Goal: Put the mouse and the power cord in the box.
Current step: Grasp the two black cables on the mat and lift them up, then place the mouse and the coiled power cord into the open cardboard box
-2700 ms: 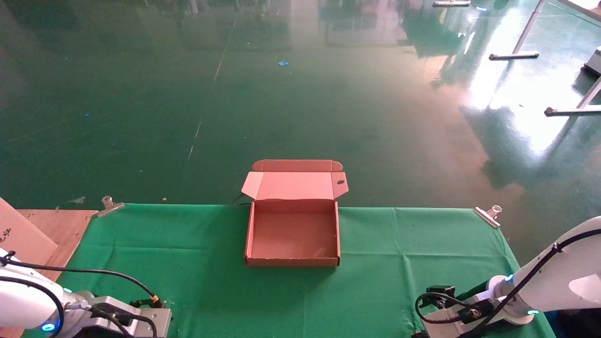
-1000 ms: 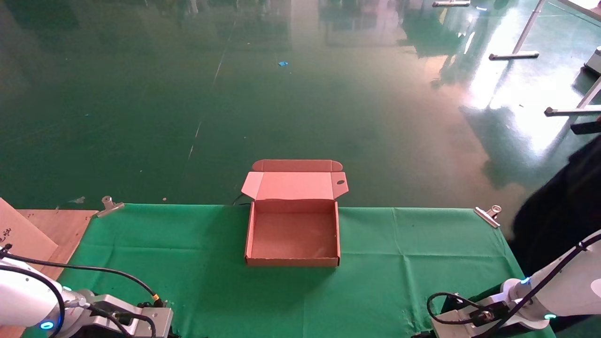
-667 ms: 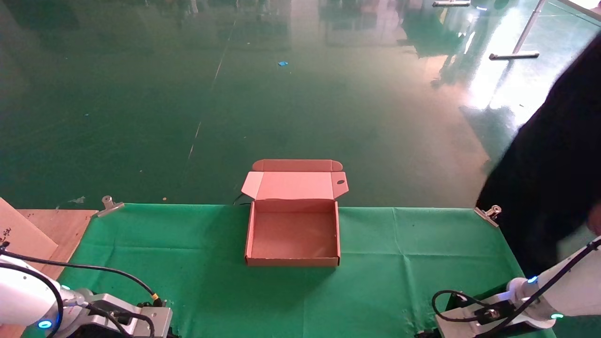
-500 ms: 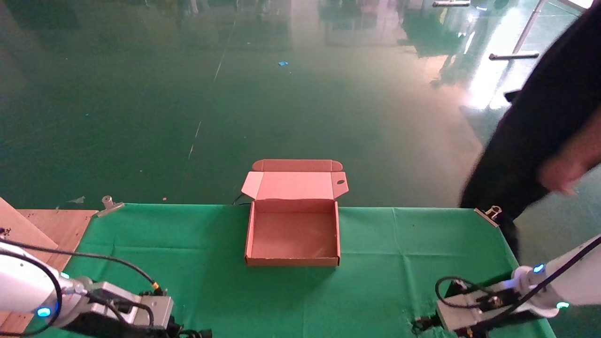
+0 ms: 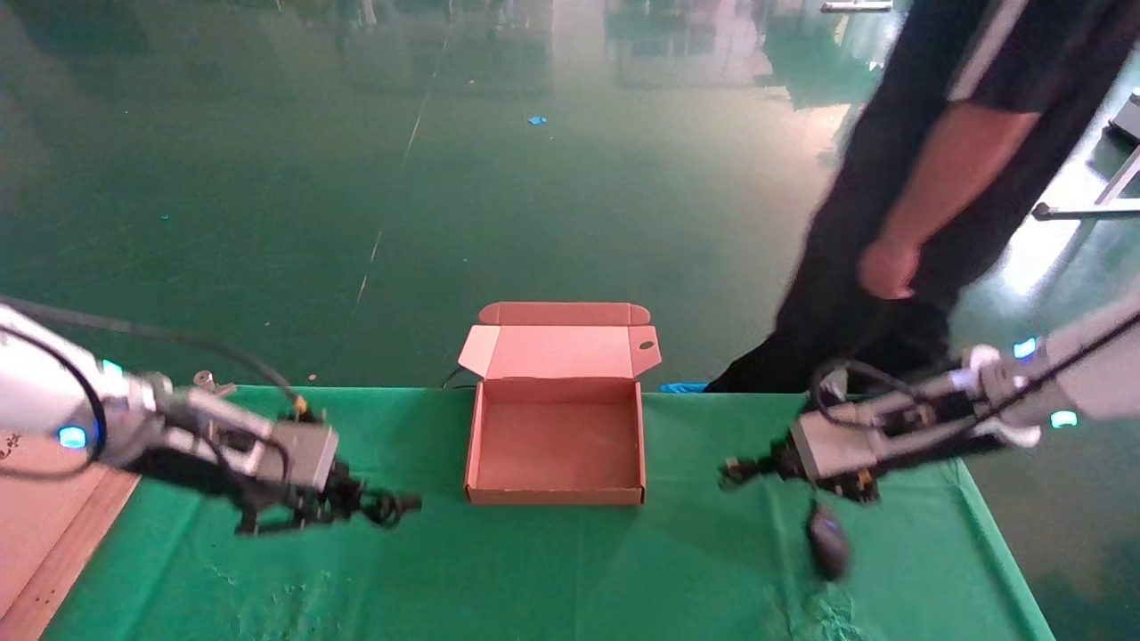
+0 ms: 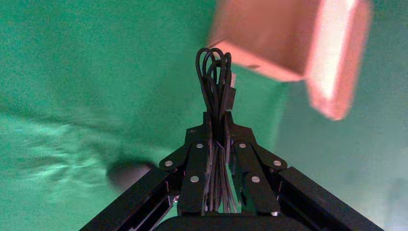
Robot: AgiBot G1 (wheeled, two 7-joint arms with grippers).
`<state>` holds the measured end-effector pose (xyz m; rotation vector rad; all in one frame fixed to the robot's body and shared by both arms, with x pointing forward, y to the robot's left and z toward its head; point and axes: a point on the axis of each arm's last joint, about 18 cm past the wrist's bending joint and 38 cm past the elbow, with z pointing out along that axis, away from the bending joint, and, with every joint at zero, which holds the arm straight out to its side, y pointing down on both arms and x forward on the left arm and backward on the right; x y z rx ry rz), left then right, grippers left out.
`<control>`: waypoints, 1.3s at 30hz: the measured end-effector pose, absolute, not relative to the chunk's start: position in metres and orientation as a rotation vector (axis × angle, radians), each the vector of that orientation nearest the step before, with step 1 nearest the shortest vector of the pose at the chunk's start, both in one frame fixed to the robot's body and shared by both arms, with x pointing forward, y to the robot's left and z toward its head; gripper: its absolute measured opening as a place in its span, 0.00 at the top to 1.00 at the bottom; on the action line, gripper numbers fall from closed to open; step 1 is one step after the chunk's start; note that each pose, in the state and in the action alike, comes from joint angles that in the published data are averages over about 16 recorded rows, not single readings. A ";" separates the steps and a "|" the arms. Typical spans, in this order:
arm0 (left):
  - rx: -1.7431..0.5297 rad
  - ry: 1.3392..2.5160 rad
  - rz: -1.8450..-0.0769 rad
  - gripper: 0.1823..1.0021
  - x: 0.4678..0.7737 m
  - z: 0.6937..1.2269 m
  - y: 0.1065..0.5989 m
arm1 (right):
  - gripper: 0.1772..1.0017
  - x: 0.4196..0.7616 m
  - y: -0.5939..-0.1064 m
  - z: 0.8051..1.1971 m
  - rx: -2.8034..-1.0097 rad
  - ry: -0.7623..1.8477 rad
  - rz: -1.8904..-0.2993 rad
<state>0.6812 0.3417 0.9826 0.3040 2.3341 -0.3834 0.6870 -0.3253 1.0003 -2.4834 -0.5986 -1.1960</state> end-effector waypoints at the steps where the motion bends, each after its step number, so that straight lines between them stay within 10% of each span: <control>1: 0.316 2.318 -0.380 0.77 0.681 0.992 0.338 | 0.94 0.686 -0.321 1.009 -2.469 -0.608 -1.210; 18: 0.460 1.998 -0.342 0.77 0.691 1.116 0.264 | 0.95 0.702 -0.232 1.138 -2.236 -0.670 -1.609; 39: 0.440 1.820 -0.339 0.77 0.729 1.114 0.227 | 0.95 0.714 -0.205 1.147 -2.159 -0.641 -1.707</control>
